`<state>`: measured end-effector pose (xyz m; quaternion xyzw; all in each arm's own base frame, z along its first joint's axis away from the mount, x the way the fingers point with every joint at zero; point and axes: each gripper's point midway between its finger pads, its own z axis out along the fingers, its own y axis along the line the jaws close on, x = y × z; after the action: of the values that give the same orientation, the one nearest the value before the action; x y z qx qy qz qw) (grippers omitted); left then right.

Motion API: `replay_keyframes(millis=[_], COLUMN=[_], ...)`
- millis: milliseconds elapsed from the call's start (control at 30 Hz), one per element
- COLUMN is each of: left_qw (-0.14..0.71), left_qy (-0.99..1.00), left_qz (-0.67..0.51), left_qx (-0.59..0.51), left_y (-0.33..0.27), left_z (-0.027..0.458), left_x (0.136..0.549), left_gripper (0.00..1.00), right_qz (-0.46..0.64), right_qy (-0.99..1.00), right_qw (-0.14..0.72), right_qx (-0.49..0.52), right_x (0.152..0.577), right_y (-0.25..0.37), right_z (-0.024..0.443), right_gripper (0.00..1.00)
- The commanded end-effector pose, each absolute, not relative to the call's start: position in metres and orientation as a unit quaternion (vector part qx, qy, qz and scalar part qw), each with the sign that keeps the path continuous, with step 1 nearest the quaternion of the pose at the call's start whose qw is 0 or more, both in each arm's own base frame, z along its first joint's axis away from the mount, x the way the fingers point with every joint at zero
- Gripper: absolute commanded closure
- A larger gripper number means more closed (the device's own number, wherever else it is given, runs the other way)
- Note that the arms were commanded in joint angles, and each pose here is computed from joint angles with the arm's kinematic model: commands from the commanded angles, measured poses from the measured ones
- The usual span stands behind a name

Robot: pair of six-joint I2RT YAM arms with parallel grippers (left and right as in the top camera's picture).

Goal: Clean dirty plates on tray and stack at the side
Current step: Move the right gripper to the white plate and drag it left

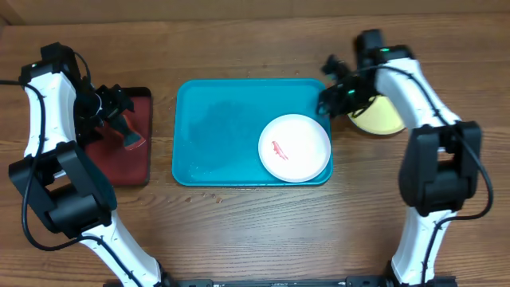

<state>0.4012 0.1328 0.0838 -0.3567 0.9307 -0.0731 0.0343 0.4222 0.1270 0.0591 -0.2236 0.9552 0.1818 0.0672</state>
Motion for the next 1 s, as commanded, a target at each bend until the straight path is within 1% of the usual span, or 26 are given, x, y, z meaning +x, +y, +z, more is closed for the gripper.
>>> replay_keyframes(millis=[0, 133, 300, 467, 567, 633, 767, 833, 900, 967], left_qw=[0.051, 0.053, 0.053, 0.054, 0.056, 0.056, 0.053, 0.053, 0.053, 0.053], left_qy=[0.932, 0.932, 0.932, 0.932, 0.932, 0.932, 0.932, 0.932, 0.932, 0.932], left_qz=[-0.080, -0.080, -0.080, -0.080, -0.080, -0.080, -0.080, -0.080, -0.080, -0.080], left_qx=[-0.349, -0.349, -0.349, -0.348, -0.348, -0.348, -0.349, -0.349, -0.349, -0.349], left_y=[0.131, 0.131, 0.131, 0.131, 0.132, 0.132, 0.131, 0.131, 0.131, 0.131], left_z=[0.095, 0.095, 0.095, 0.095, 0.096, 0.096, 0.095, 0.095, 0.095, 0.095], left_x=[0.407, 0.407, 0.407, 0.408, 0.409, 0.409, 0.407, 0.407, 0.407, 0.407], left_gripper=[0.00, 0.00, 0.00, 0.00, 0.00, 0.00, 0.00, 0.00, 0.00, 0.00], right_qz=[0.101, 0.080, 0.073, 0.112, 0.113, 0.113, 0.102, 0.101, 0.095, 0.087], right_qy=[0.955, 0.950, 0.952, 0.947, 0.947, 0.947, 0.949, 0.950, 0.955, 0.958], right_qw=[0.070, 0.069, 0.061, 0.054, 0.049, 0.048, 0.046, 0.043, 0.036, 0.031], right_qx=[-0.269, -0.293, -0.292, -0.295, -0.298, -0.297, -0.295, -0.292, -0.280, -0.270], right_x=[0.417, 0.413, 0.409, 0.399, 0.395, 0.395, 0.395, 0.394, 0.392, 0.391], right_y=[0.126, 0.140, 0.137, 0.148, 0.151, 0.152, 0.148, 0.147, 0.144, 0.141], right_z=[0.060, 0.058, 0.049, 0.043, 0.040, 0.040, 0.039, 0.039, 0.038, 0.035], right_gripper=[0.39, 0.39, 0.39, 0.40, 0.41, 0.47, 0.49, 0.55, 0.64, 0.66])
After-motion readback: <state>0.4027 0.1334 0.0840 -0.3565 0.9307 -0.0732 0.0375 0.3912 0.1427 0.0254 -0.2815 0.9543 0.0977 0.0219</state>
